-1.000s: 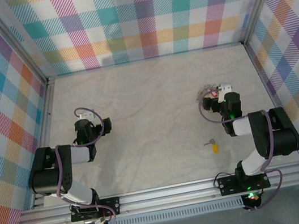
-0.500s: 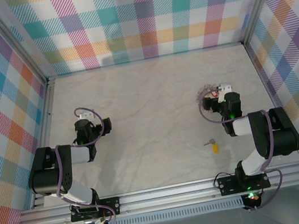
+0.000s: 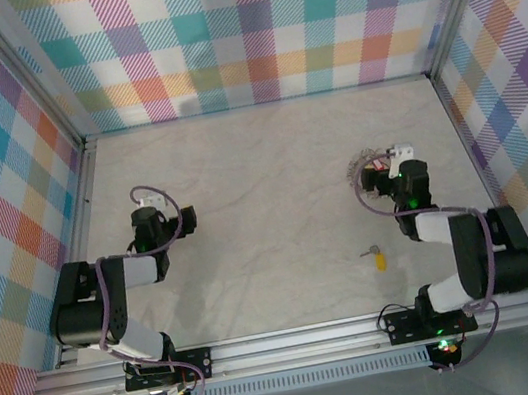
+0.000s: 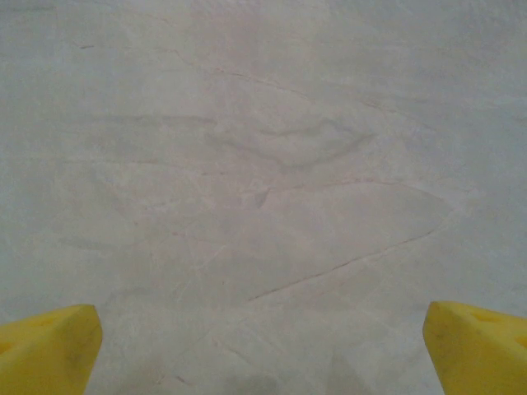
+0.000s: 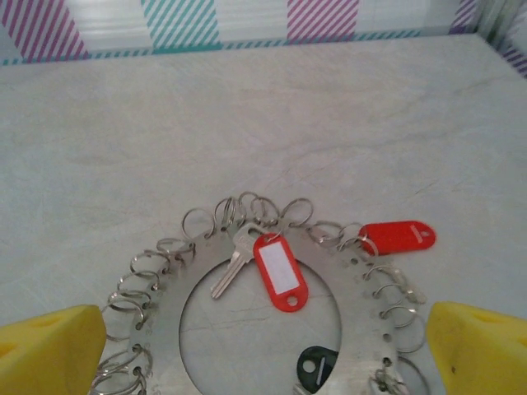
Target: Put the keys on the keyring
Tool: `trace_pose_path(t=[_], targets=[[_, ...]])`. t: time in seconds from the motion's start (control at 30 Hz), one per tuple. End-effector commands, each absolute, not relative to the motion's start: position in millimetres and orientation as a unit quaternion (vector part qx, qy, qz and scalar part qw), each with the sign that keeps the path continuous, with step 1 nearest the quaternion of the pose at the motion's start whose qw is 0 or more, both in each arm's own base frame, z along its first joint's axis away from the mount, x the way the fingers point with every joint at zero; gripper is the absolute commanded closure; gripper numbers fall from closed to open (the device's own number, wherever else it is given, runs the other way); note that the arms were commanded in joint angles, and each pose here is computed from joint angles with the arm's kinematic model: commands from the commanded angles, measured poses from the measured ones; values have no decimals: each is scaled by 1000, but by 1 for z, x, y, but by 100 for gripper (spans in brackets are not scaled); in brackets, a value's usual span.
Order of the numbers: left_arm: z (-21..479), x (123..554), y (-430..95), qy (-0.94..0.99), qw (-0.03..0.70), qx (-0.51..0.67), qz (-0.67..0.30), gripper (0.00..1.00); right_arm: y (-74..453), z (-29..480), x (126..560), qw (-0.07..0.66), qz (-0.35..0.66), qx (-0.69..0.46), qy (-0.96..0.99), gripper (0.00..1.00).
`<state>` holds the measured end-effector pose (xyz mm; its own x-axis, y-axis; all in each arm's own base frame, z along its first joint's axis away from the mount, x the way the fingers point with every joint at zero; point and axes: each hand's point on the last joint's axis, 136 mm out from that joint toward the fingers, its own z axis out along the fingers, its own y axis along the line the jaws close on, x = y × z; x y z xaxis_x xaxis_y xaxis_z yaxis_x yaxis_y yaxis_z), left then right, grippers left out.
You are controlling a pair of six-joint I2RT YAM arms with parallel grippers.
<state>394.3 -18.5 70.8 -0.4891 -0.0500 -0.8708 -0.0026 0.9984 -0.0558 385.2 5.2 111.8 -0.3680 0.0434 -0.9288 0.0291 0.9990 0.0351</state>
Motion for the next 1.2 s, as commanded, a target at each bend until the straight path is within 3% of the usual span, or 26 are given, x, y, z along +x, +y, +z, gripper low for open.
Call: trace_pose_path(t=[0.0,0.17,0.23,0.33,0.5,0.6,0.7,0.8,0.87,1.03,1.17], targets=[[114,400,-28,858,512,-1,-45,0,9,150,376,574,24,25,818,0],[182,387,-24,844,517,-104,-100,0,11,208,342,549,84,100,825,0],[189,371,-8,868,449,-196,-82,0,10,210,318,495,111,162,847,0],[212,340,-16,903,365,-205,-93,0,35,202,300,469,177,138,854,0],[215,297,-59,866,368,-219,-259,0,43,168,264,360,208,205,886,0],[212,286,-90,837,368,-186,-360,0,54,150,255,303,220,181,909,2],[211,273,-118,851,345,-111,-380,0,60,123,249,202,203,162,944,9],[218,263,-130,884,336,-36,-323,0,63,109,247,135,196,166,957,22],[224,262,-136,894,335,-5,-298,0,63,106,252,127,198,179,955,28],[214,279,-139,926,287,17,-244,0,56,99,275,107,171,220,954,58],[188,302,-130,953,246,32,-175,0,46,92,295,99,138,254,952,67]])
